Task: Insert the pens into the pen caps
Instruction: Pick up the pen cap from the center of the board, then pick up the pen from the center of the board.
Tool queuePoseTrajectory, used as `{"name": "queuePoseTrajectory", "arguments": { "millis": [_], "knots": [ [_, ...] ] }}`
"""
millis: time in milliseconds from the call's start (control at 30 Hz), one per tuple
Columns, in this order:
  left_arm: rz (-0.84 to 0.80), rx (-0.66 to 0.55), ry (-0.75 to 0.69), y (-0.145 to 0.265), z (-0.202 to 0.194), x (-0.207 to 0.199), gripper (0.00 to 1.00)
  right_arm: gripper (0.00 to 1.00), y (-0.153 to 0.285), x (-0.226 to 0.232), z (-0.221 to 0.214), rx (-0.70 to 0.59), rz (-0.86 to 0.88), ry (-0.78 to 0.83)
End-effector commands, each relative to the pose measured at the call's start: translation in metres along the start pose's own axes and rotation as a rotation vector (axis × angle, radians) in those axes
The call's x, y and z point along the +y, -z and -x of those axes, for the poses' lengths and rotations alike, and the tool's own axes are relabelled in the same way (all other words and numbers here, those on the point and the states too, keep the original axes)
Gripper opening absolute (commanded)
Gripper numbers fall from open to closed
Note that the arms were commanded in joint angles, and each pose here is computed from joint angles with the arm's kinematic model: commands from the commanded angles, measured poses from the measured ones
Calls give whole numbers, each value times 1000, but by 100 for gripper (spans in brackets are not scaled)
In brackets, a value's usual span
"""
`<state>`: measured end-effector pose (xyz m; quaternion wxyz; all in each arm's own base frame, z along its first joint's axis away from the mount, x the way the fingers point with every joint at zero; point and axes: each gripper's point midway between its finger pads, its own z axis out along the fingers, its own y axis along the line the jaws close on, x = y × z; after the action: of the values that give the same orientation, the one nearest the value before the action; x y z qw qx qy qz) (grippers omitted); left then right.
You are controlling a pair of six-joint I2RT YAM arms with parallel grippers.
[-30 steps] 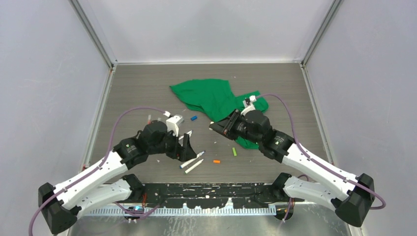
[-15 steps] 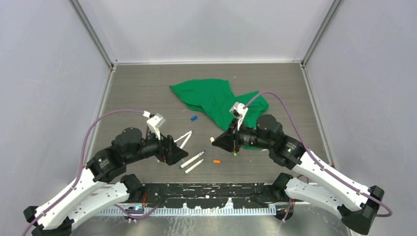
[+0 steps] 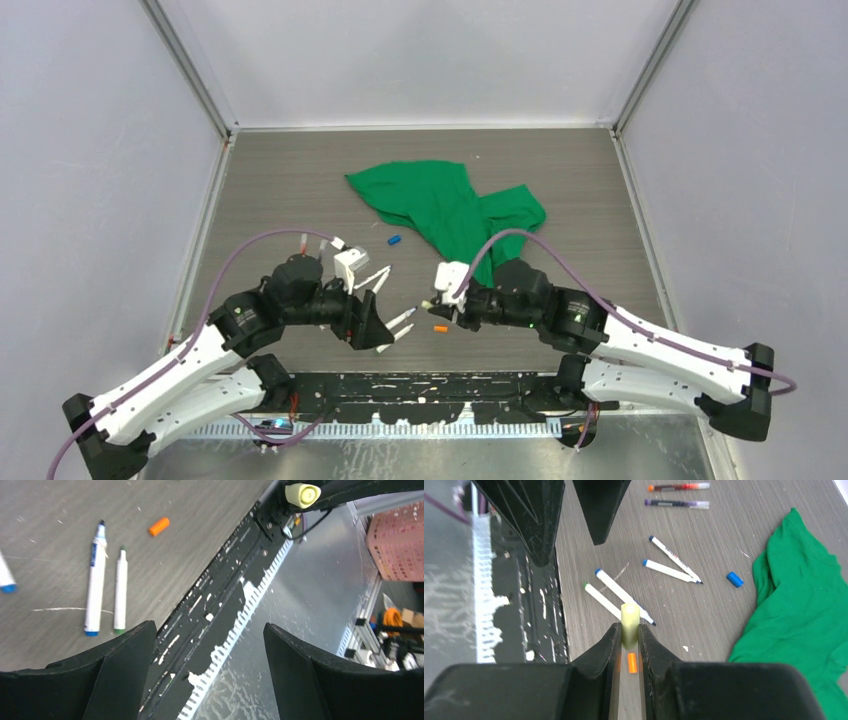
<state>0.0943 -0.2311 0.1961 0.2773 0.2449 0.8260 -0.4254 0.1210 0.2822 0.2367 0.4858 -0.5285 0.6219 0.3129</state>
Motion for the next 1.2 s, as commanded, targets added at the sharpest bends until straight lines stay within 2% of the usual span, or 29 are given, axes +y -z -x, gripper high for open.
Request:
{"name": "queuePoseTrajectory", "arguments": {
  "millis": [0,167,333,400,467,567,633,733,867,1033,1167],
  "knots": [
    [-175,0,-44,1,5,-32,81,1,-4,-7,-3,81,-71,234],
    [-149,33,-97,6,0,-27,82,1,-10,15,-12,99,-13,364],
    [-130,37,-120,6,-1,-23,82,1,-10,19,-7,62,-3,394],
    [-84,19,-121,4,0,-13,82,1,-10,16,-3,38,-33,400],
    [-2,11,-107,0,1,2,82,1,-7,0,3,-7,-144,366],
    [129,45,-50,-6,-2,25,77,1,7,-23,10,-147,-337,167],
    [191,78,-10,-12,-10,35,73,1,14,-33,8,-212,-425,-43],
    [305,112,12,-21,-24,50,65,1,14,-42,-16,-176,-530,-322],
    [406,196,-23,-37,-45,54,57,1,15,-53,-46,-141,-662,-614],
    [524,305,-121,-54,-71,59,51,1,15,-52,-51,-217,-670,-878],
    [593,317,-131,-61,-76,73,47,1,16,-49,-48,-243,-659,-965]
  ]
}}
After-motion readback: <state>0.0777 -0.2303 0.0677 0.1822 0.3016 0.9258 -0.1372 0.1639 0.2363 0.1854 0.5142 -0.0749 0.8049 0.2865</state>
